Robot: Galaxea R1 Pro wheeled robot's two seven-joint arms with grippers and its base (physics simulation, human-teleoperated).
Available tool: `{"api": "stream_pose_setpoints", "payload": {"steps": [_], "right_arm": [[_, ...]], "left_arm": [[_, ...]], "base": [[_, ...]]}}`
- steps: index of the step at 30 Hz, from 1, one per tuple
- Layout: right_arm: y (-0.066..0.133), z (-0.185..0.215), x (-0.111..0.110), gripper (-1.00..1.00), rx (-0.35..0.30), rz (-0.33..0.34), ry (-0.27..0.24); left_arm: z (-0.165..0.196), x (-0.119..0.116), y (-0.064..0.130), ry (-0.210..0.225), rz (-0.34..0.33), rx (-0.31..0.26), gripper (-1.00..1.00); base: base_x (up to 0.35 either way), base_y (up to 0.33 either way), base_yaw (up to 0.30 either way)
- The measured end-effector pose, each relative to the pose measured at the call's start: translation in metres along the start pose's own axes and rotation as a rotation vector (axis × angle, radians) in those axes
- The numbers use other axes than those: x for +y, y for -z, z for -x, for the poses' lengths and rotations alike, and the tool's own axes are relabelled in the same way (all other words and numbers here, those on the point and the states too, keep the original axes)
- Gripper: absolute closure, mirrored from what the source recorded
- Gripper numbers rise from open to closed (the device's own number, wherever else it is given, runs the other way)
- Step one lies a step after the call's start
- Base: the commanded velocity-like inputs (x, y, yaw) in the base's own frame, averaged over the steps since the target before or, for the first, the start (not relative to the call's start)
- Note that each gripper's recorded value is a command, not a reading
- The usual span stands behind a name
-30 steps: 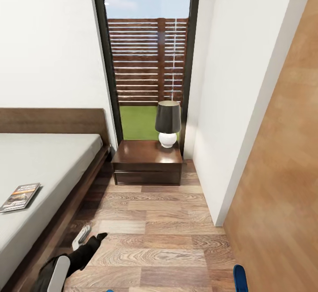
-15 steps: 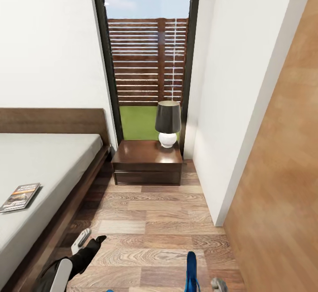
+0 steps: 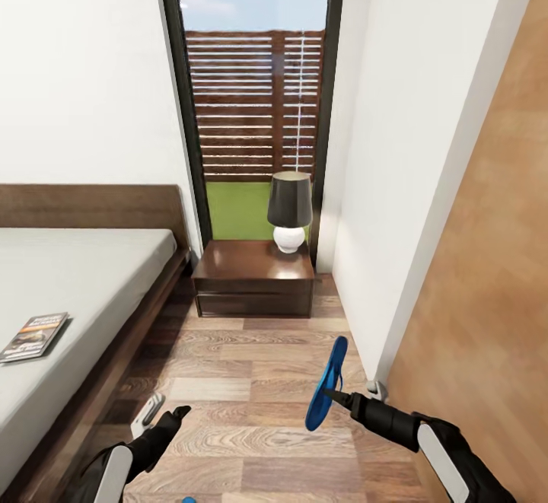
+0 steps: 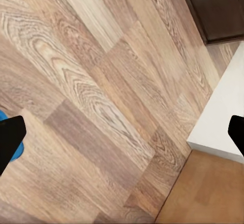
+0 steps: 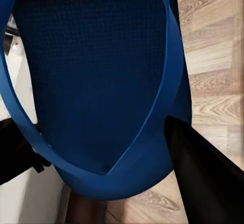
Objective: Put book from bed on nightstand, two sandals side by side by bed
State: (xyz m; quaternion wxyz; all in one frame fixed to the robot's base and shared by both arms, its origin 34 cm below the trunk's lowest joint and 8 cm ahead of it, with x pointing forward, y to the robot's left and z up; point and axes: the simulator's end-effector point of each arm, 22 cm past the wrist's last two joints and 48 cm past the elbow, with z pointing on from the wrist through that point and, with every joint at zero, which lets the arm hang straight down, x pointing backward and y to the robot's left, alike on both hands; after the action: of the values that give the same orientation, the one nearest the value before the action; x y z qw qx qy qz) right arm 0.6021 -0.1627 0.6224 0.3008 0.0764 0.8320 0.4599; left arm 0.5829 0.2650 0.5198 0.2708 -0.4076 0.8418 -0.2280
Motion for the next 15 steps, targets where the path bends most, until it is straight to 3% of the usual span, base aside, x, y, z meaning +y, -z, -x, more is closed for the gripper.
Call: {"api": "stream_pose_setpoints", "payload": {"steps": [9,15], "right_arm": [[-0.006,-0.008,-0.016,1.0,-0.012,-0.008,0.002],[-0.036,-0.026,0.005,1.0,-0.029,0.056,-0.024]], "left_arm": [[-0.01,0.01,-0.013,0.002,-0.003,0.005,-1.0],[-0.014,0.018,-0.021,0.001,-0.005,0.006,-1.0]], "base": [[0.0,0.0,0.0],[0.0,0.0,0.0]]}}
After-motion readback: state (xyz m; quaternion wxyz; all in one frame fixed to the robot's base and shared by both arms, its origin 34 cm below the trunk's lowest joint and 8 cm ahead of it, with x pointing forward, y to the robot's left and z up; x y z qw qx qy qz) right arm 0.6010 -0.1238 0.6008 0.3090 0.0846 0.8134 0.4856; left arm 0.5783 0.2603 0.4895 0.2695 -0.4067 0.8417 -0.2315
